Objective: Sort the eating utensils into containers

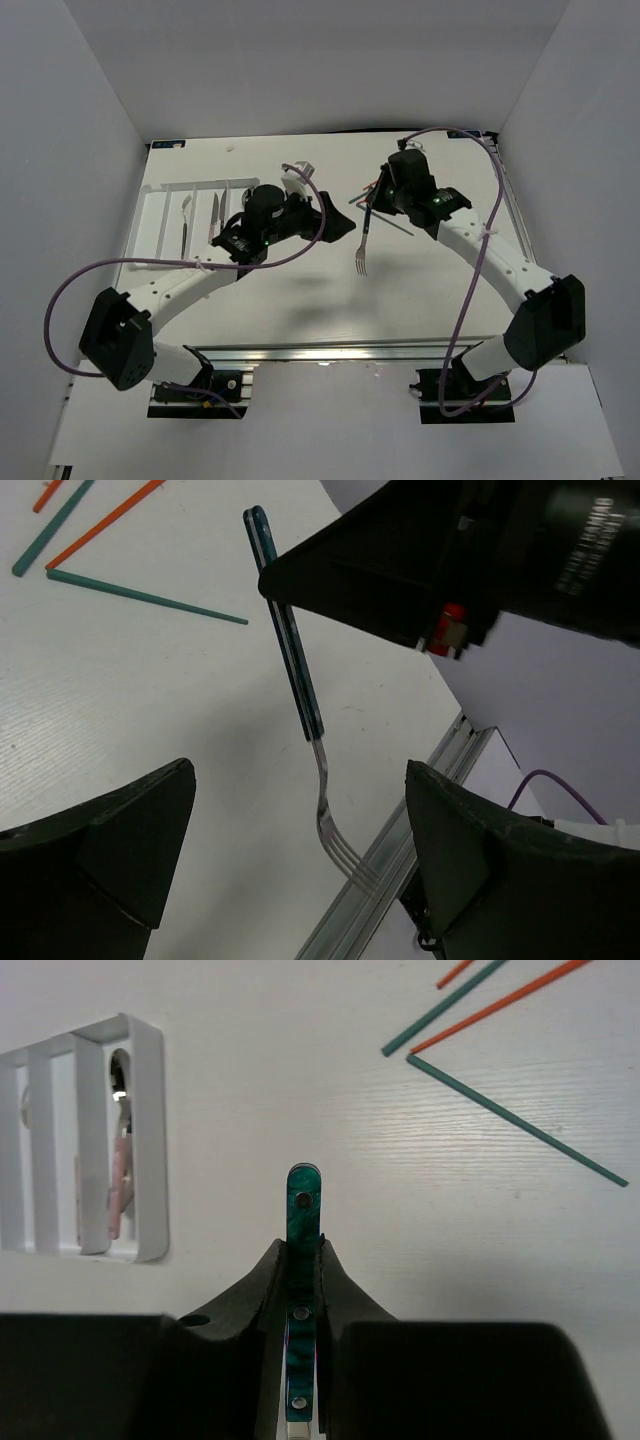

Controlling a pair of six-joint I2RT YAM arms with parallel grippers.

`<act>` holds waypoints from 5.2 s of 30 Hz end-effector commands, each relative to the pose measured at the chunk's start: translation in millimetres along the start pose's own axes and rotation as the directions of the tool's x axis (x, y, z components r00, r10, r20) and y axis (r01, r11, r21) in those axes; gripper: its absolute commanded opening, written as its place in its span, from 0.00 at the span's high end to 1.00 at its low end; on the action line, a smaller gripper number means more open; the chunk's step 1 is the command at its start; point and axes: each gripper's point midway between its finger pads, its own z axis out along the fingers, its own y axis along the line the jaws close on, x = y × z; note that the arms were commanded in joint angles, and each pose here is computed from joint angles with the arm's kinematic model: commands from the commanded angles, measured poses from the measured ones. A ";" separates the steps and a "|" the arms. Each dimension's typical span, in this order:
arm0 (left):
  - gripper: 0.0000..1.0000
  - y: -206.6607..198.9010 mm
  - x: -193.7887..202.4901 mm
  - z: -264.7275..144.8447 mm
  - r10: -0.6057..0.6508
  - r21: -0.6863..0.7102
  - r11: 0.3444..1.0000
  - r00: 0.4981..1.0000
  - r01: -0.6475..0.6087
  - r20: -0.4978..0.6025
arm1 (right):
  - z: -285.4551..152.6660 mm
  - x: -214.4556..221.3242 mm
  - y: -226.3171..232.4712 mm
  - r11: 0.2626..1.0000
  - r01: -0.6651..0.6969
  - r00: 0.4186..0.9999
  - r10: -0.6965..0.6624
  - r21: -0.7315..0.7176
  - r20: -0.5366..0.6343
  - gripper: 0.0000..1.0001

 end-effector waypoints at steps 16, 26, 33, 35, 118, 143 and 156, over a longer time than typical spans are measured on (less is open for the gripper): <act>1.00 -1.6 5.4 30.5 0.023 -0.102 0.994 0.999 -0.025 -0.026 | -50.4 20.3 89.2 0.969 -0.024 0.998 0.035 -0.247 0.043 0.77; 1.00 293.4 -70.0 -148.7 0.105 -0.844 0.346 0.910 -0.411 -0.400 | -72.2 0.3 -27.9 0.995 -0.029 0.995 0.038 -0.094 0.094 0.11; 1.00 387.2 -97.5 -194.2 0.022 -0.887 0.222 0.912 -0.404 -0.410 | -79.1 28.6 -57.9 0.993 0.063 0.998 -0.063 -0.103 0.005 0.11; 1.00 405.3 -107.7 -195.5 0.038 -0.877 0.268 0.914 -0.399 -0.404 | -81.8 36.7 -60.3 0.989 0.083 0.997 -0.083 -0.119 0.004 0.11; 0.02 173.1 -33.1 -258.2 0.037 -0.792 0.593 0.978 0.143 0.204 | 199.0 94.3 -100.4 0.683 0.662 0.562 -0.725 -0.310 -0.398 0.55; 0.02 59.1 -40.3 -169.9 -0.166 -0.005 0.983 0.911 0.181 0.377 | 15.3 68.9 97.1 0.766 -0.030 0.996 -0.030 -0.642 -0.083 1.00; 0.09 33.9 -8.0 -89.3 -0.059 -0.024 0.998 0.991 0.062 0.119 | -71.2 36.4 145.5 0.571 -0.157 0.971 0.240 -0.806 -0.019 1.00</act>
